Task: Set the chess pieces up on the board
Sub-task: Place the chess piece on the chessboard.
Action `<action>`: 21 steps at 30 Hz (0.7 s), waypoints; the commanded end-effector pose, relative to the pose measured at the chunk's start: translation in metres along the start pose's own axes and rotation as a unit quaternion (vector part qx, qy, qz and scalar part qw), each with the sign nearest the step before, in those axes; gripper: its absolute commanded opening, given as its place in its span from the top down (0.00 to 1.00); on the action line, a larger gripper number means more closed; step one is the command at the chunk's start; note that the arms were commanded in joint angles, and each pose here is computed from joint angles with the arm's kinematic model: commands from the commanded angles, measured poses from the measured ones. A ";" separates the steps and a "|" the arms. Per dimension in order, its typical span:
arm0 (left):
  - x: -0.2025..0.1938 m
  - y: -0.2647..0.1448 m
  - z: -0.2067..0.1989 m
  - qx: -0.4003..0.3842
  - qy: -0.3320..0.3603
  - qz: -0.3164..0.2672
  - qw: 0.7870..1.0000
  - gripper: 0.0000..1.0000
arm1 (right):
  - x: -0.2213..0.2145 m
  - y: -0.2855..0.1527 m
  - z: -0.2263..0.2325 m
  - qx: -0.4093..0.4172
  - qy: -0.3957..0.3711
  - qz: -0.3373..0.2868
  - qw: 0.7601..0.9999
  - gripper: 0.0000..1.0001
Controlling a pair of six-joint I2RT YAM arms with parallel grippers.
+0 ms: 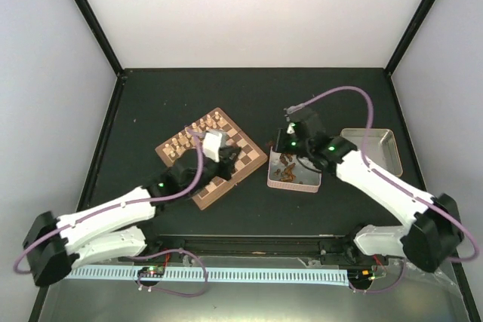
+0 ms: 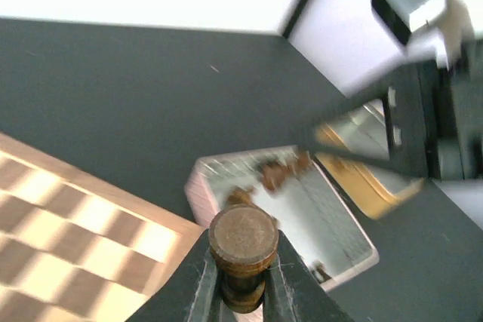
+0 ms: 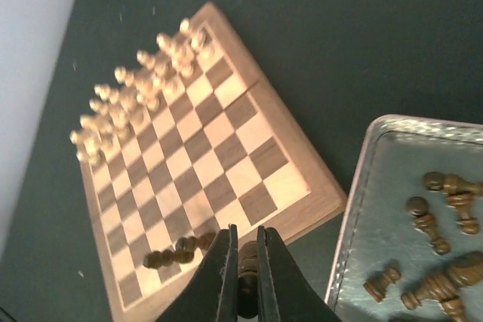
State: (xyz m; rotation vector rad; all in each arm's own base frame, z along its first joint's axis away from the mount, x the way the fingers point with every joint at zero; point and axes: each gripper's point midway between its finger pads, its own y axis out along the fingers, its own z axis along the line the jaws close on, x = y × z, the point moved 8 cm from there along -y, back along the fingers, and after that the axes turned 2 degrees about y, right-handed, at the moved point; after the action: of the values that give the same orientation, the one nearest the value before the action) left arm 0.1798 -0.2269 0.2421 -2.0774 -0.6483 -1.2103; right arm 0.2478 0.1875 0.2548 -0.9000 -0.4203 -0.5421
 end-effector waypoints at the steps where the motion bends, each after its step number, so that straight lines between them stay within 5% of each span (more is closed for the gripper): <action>1: 0.020 -0.037 0.040 0.111 0.007 -0.027 0.993 0.97 | -0.015 0.027 0.020 -0.030 -0.095 0.021 0.995 0.96; 8: 0.037 -0.097 0.063 0.167 -0.028 -0.126 0.977 0.94 | -0.051 0.080 0.047 -0.045 -0.155 0.078 0.984 0.96; 21: 0.024 -0.111 0.075 0.192 -0.055 -0.132 0.971 0.94 | -0.084 0.133 0.057 -0.063 -0.209 0.102 0.971 0.96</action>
State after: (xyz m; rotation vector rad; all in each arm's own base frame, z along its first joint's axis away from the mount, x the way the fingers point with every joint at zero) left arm 0.1566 -0.0983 0.2694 -1.7954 -1.1302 -1.0530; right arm 0.2475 0.3152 0.1551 -1.1623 -0.6091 -0.1430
